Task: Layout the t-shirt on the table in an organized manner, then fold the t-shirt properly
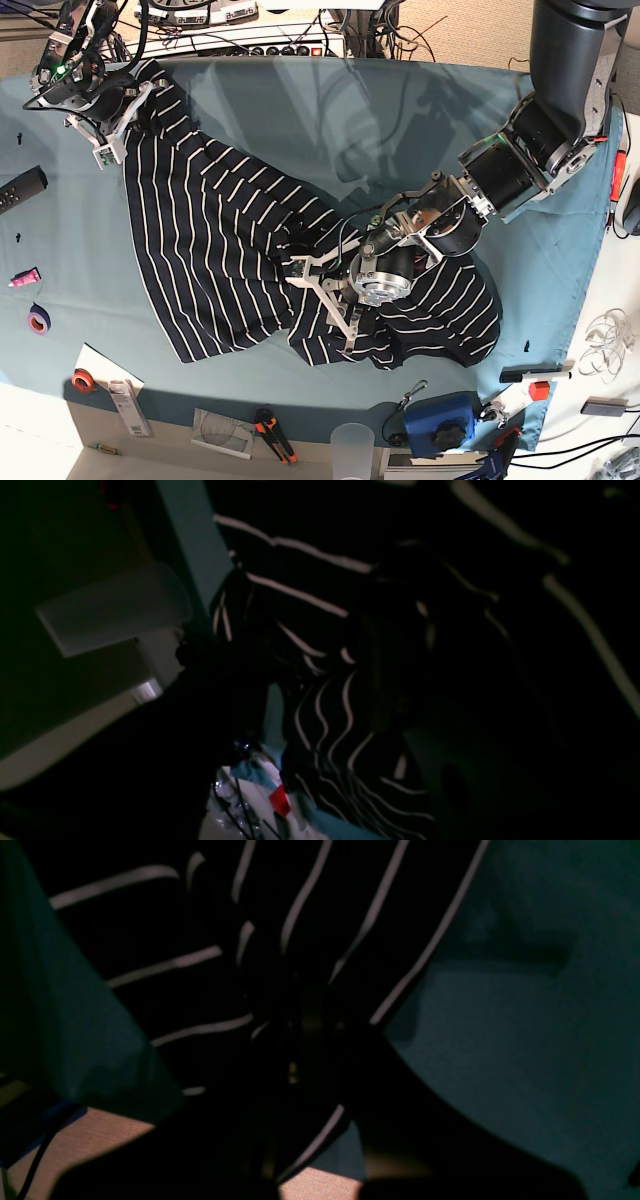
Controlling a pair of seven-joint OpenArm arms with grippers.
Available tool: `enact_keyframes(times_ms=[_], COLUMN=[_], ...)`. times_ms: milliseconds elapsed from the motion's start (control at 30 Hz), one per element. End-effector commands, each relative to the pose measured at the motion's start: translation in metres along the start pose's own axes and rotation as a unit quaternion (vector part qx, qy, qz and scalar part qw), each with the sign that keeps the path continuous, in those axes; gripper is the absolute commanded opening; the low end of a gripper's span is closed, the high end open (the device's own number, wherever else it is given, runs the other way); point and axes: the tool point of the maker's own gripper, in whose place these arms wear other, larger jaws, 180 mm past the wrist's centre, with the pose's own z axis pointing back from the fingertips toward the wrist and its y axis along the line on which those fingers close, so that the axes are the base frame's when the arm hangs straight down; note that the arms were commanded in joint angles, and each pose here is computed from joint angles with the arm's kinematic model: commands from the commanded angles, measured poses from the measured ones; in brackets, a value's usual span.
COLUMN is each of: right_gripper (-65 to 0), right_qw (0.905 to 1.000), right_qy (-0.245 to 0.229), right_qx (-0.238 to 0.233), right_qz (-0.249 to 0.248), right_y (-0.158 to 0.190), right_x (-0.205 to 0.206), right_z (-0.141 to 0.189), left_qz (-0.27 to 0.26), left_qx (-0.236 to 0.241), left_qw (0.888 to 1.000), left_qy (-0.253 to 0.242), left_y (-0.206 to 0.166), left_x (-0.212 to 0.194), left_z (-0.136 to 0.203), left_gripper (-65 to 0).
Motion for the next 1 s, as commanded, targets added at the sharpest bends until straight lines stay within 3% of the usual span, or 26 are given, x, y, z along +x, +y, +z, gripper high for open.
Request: enact_keyframes(times_ms=[0, 133, 267, 433, 667, 867, 967], right_gripper=[-65.0, -65.0, -65.0, -65.0, -65.0, -65.0, -65.0], right_qw=[0.9991, 0.9991, 0.9991, 0.9991, 0.9991, 0.9991, 0.9991], right_qy=[0.039, 0.039, 0.040, 0.039, 0.039, 0.039, 0.039], right_qx=[-0.015, -0.015, -0.015, -0.015, -0.015, -0.015, -0.015], right_qz=[0.006, 0.006, 0.006, 0.006, 0.006, 0.006, 0.006], right_y=[-0.006, -0.006, -0.006, -0.006, -0.006, -0.006, -0.006], right_x=[-0.016, -0.016, -0.016, -0.016, -0.016, -0.016, -0.016], right_z=[0.001, 0.001, 0.001, 0.001, 0.001, 0.001, 0.001], left_qz=[-0.004, 0.006, -0.013, 0.017, 0.025, 0.030, 0.007], left_qx=[0.032, 0.032, 0.032, 0.093, 0.083, 0.080, 0.063], left_qw=[0.999, 0.999, 0.999, 0.995, 0.995, 0.995, 0.997], left_qy=[-0.002, -0.036, -0.011, 0.012, -0.050, -0.055, -0.039], left_y=[0.026, 0.024, 0.019, 0.038, 0.034, 0.034, 0.027], left_x=[-0.001, 0.006, -0.013, -0.028, -0.005, 0.000, -0.007], left_z=[0.005, -0.001, -0.012, -0.016, -0.016, -0.016, -0.018], left_gripper=[-36.2, -36.2, -36.2, -36.2, -36.3, -36.4, -36.4])
